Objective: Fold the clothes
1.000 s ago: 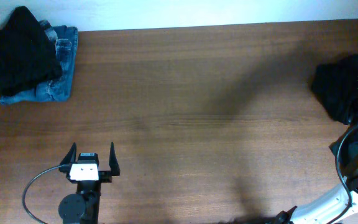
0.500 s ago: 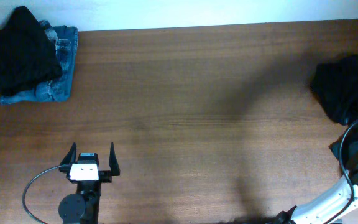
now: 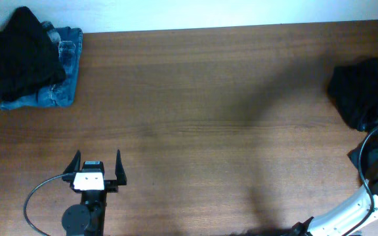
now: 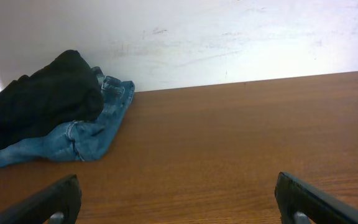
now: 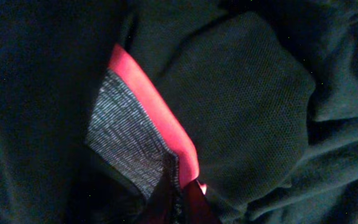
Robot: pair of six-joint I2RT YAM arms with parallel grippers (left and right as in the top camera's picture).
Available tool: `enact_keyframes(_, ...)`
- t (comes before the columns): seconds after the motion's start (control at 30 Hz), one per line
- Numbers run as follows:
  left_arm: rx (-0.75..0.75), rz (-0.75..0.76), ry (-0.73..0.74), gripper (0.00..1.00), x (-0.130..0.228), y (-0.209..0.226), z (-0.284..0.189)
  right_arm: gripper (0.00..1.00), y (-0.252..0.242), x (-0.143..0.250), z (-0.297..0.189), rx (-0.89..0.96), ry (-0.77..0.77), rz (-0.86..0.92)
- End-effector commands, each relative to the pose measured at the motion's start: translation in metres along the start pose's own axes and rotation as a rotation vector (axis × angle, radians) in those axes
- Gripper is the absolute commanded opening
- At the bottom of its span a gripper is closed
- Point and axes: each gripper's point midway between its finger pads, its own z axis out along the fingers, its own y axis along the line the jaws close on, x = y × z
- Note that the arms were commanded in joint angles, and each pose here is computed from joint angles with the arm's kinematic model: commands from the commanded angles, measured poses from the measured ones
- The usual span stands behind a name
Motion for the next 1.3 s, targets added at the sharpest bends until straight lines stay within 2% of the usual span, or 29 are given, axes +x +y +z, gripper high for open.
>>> enact_keyframes(0.0, 0.005, 0.012, 0.001, 0.99, 0.001, -0.001, 0.0, 0.04, 0.016, -0.026, -0.045, -0.067, -0.104, -0.005)
enact_keyframes(0.17, 0.005, 0.012, 0.001, 0.99, 0.001, -0.001, 0.0, 0.04, 0.041, -0.037, -0.089, -0.201, -0.177, -0.006)
enact_keyframes(0.37, 0.005, 0.012, 0.0, 0.99, 0.001, -0.001, 0.0, 0.04, 0.089, -0.046, -0.183, -0.48, -0.315, -0.064)
enact_keyframes(0.5, 0.005, 0.012, 0.0, 0.99, 0.001, -0.001, 0.0, 0.04, 0.118, -0.039, -0.244, -0.656, -0.388, -0.138)
enact_keyframes(0.63, 0.005, 0.012, 0.001, 0.99, 0.001, -0.001, 0.0, 0.04, 0.139, -0.026, -0.297, -0.737, -0.462, -0.196)
enact_keyframes(0.83, 0.005, 0.012, 0.001, 0.99, 0.001, -0.001, 0.0, 0.04, 0.181, 0.015, -0.38, -0.851, -0.587, -0.348)
enact_keyframes(0.97, 0.005, 0.012, 0.001, 0.99, 0.001, -0.001, 0.0, 0.04, 0.229, 0.069, -0.427, -1.005, -0.588, -0.481)
enact_keyframes(1.13, 0.005, 0.012, 0.001, 0.99, 0.001, -0.001, 0.0, 0.04, 0.275, 0.112, -0.44, -1.129, -0.528, -0.6)
enact_keyframes(1.27, 0.005, 0.012, 0.0, 0.99, 0.001, -0.001, 0.0, 0.04, 0.309, 0.142, -0.431, -1.184, -0.441, -0.666)
